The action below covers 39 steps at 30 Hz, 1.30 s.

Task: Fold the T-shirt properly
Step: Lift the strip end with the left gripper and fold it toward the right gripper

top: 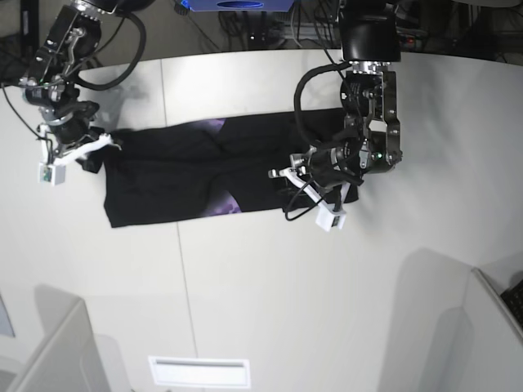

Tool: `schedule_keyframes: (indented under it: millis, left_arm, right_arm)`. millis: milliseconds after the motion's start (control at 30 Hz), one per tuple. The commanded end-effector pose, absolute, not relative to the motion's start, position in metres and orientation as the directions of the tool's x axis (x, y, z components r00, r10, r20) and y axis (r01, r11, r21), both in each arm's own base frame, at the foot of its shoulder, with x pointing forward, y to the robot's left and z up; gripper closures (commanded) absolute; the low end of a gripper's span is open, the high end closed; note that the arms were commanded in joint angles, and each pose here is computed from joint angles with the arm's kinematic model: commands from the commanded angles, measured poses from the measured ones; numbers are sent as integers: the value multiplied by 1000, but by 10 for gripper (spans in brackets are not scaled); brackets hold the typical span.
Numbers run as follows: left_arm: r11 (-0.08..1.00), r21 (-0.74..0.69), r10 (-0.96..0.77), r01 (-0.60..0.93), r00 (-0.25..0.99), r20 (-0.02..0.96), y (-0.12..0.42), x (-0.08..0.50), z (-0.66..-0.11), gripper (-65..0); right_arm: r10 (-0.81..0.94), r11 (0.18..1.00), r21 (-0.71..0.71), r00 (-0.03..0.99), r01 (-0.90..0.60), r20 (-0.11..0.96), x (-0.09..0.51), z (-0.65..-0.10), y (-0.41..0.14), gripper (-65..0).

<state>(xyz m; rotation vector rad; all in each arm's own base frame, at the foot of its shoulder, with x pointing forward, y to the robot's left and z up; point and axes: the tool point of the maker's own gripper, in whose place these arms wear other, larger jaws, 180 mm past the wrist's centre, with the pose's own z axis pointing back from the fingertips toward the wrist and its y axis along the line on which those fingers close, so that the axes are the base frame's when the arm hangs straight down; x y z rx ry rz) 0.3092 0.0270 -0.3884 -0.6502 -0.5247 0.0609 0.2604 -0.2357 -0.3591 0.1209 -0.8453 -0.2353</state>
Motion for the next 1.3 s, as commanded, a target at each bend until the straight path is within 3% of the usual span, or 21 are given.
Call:
schedule_keyframes:
  millis: [0,367,1267]
  left_arm:
    - [780,-611,229,134,847,479,20,319,-374,0]
    - [761,-640,239,106,871,428,9,318,-387,0]
    - [756,-643,225,118,877,425,-4,320,-383,0]
  right_arm:
    - [-245,970,193,607,150,756,267,-348,-239,0]
    - [-245,969,195,606,149,757,267,-347,-238,0]
    - [-244,970,198,604,142,759,270,-347,-236,0]
